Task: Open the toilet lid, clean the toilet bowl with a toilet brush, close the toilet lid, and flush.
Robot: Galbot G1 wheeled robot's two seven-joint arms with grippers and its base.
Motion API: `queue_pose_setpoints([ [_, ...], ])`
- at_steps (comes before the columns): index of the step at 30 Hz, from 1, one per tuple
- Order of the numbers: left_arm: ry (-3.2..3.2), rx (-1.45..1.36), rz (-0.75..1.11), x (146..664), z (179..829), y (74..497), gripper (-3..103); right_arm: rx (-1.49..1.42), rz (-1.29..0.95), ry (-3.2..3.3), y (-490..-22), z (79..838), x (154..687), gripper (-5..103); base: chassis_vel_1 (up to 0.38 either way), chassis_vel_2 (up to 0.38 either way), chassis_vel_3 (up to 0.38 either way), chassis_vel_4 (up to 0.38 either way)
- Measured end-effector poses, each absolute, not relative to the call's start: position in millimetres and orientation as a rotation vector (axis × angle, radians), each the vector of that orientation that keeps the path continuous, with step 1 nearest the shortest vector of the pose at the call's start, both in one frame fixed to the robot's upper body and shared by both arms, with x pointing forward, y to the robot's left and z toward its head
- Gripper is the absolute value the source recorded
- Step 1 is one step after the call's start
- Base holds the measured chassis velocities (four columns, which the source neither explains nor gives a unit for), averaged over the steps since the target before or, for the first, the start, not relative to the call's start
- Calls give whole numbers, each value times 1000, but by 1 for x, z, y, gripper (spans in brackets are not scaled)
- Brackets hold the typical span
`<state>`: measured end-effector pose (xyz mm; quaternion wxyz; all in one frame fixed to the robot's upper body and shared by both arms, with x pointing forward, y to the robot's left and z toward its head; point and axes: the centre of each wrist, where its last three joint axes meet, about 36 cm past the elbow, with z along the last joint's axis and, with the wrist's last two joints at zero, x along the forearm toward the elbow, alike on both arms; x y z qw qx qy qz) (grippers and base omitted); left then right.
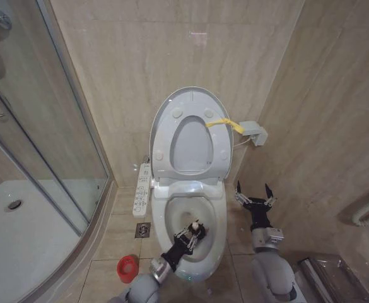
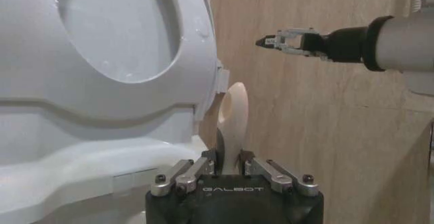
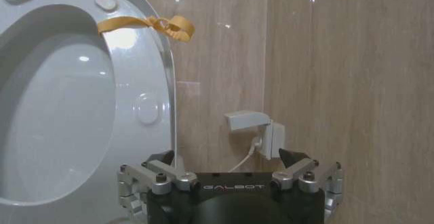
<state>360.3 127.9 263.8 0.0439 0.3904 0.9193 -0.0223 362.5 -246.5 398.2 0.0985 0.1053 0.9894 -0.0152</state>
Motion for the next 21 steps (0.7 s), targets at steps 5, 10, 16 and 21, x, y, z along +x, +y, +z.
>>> queue_pose_setpoints([
  [5, 2815, 1176, -48, 358, 265, 140, 19, 312, -45, 2927, -247, 398, 363, 100, 0, 0, 0, 0],
  [10, 2786, 1151, -46, 374, 267, 137, 19, 311, -45, 2928, -247, 398, 363, 100, 0, 0, 0, 0],
  [16, 2731, 1152, -65, 395, 277, 120, 19, 312, -45, 2928, -247, 398, 363, 100, 0, 0, 0, 0],
  [21, 2683, 1168, -61, 414, 287, 106, 19, 312, -45, 2928, -247, 398, 363, 100, 0, 0, 0, 0],
])
